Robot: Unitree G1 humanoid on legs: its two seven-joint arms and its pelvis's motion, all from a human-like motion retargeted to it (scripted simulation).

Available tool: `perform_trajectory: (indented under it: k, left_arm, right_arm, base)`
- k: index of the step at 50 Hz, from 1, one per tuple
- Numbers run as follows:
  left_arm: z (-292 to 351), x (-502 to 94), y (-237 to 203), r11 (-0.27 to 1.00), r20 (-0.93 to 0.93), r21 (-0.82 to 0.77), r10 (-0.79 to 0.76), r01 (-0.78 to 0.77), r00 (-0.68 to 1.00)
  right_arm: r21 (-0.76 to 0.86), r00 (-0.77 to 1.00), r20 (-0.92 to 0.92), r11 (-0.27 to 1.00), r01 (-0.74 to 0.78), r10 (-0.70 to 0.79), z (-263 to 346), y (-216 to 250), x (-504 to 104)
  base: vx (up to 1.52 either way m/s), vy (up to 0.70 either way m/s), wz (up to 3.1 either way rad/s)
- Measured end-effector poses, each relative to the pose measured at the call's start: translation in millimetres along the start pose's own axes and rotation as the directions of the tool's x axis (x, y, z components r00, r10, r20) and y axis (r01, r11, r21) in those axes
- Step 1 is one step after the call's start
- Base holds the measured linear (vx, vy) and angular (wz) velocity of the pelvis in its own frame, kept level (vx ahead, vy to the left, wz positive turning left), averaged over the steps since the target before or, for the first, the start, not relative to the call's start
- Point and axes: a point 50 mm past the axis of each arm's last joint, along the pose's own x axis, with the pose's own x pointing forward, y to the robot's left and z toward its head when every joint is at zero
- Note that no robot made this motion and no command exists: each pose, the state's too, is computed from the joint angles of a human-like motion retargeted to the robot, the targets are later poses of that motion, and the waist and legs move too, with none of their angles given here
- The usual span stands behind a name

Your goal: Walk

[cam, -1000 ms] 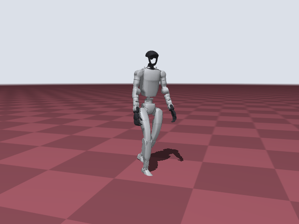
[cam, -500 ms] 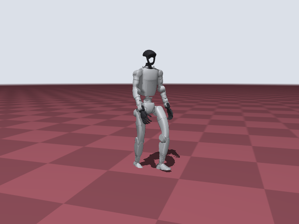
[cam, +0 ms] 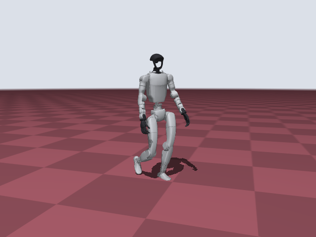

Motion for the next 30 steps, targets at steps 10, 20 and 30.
perform_trajectory:
  k: [10,20,30]
  left_arm:
    - [18,5,-4,1.0,0.025,-0.022,0.019,-0.018,1.0]
    - [-40,-7,-16,0.999,-0.168,-0.033,-0.028,0.022,0.985]
    - [-78,-22,-15,0.998,-0.268,-0.064,-0.039,0.023,0.962]
  right_arm:
    - [0.015,0.995,0.101,1.0,0.013,-0.015,38,6,4]
    - [-0.03,0.996,0.086,0.999,-0.029,0.031,36,15,4]
    - [-0.032,0.996,0.082,0.999,0.039,-0.036,32,-4,4]
  base:
    - [0.42,0.0,0.2]
    - [0.37,-0.09,0.04]
    - [0.3,-0.16,0.0]
